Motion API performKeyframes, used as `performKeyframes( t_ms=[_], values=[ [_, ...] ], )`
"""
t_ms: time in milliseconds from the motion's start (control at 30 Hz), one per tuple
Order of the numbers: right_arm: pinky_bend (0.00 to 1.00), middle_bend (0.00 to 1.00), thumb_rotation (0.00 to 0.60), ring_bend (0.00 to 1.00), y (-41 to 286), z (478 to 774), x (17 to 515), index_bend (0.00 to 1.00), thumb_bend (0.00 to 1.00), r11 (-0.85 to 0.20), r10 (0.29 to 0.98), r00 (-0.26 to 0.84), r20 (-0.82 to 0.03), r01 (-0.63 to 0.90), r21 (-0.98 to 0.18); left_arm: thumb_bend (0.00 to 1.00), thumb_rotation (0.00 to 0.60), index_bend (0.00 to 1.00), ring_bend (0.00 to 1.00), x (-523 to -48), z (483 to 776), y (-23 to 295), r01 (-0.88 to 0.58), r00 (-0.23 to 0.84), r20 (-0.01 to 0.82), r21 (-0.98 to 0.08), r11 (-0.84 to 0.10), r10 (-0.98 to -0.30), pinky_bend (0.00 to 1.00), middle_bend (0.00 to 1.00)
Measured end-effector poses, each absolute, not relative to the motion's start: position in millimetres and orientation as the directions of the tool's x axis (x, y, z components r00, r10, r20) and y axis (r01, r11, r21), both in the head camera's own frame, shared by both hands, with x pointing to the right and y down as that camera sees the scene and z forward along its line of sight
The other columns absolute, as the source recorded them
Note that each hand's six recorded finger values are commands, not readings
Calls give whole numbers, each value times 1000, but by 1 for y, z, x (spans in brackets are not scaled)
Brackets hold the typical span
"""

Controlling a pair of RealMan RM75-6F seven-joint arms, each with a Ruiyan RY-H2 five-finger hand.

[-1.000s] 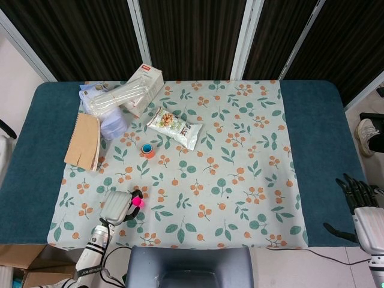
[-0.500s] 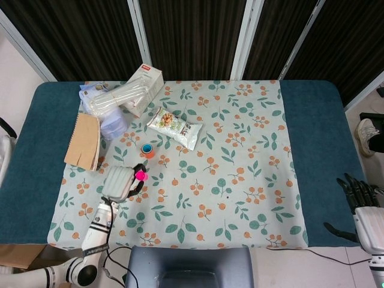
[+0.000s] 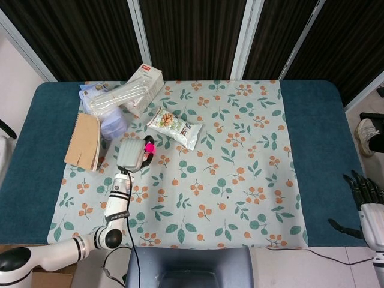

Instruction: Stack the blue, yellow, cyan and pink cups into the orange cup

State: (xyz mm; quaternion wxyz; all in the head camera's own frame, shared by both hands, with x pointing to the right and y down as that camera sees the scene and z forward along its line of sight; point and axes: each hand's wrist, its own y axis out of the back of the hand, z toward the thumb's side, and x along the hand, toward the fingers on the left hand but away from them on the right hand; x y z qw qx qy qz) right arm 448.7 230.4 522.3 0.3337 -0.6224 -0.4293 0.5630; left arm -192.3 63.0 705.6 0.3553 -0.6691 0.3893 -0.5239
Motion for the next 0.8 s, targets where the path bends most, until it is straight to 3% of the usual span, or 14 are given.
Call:
performKeyframes(
  t_ms=[367,800],
  values=[
    [0,0,600,0,230,519,452,0,175,-399,914,-9,-406,165,-902,375,600,521,1000,-192,730,54,-122,103,438,-886,-448,-893,1000,1000],
    [0,0,600,0,230,520,451,0,175,-400,913,-9,-407,162,-902,373,600,525,1000,-207,738,54,-101,82,449,-884,-456,-890,1000,1000]
  ],
)
